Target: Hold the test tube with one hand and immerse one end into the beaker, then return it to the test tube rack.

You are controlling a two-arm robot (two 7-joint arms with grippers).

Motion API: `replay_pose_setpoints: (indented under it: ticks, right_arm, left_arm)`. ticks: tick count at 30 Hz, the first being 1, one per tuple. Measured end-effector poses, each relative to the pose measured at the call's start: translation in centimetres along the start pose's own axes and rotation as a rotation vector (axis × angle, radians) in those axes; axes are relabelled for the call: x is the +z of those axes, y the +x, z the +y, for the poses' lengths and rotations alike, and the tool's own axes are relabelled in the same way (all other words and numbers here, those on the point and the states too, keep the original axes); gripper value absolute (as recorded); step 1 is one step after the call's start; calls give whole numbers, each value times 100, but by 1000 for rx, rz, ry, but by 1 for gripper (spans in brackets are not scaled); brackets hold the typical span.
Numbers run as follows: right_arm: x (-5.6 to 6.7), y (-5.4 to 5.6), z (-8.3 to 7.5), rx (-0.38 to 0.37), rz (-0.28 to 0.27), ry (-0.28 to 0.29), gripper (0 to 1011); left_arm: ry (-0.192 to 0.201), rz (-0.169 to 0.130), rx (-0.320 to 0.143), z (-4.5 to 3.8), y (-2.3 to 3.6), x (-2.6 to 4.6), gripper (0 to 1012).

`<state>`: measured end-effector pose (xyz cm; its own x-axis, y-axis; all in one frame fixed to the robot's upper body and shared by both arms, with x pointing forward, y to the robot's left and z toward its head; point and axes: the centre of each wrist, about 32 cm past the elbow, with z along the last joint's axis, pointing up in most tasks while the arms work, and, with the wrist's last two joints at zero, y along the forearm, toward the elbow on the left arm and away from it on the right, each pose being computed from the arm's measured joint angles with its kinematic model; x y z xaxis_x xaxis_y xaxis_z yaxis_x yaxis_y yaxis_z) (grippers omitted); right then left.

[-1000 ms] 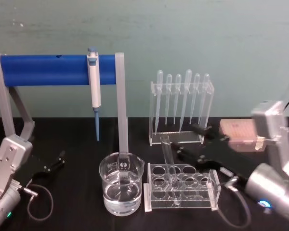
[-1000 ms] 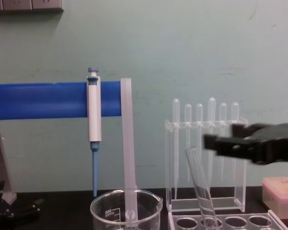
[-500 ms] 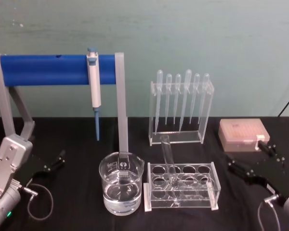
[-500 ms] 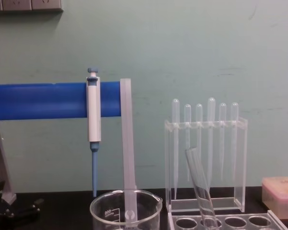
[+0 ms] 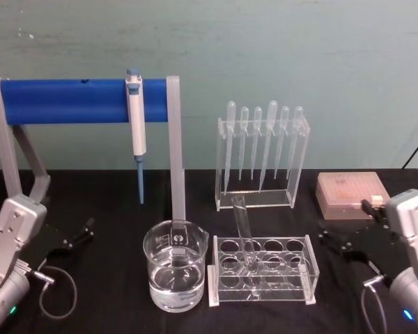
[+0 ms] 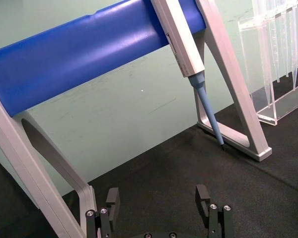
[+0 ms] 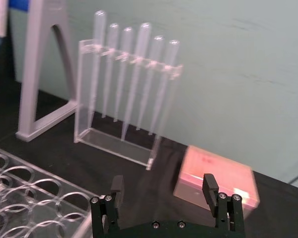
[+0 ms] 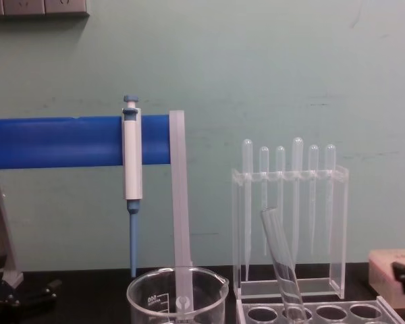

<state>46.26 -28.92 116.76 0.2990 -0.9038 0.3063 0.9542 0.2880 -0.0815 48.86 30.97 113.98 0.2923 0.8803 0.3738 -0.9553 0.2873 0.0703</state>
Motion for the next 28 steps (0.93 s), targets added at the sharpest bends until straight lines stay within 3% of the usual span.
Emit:
replay_pose_setpoints:
  ticks: [4, 12, 28]
  right_arm:
    - [0, -45, 47, 8, -31, 1, 1002]
    - [-126, -222, 24, -108, -126, 88, 1002]
    - [-125, -221, 28, -107, -126, 86, 1002]
  left_arm:
    - [0, 0, 0, 0, 0, 0, 1000]
    - [0, 0, 0, 0, 0, 0, 1000]
    - [0, 0, 0, 0, 0, 0, 1000]
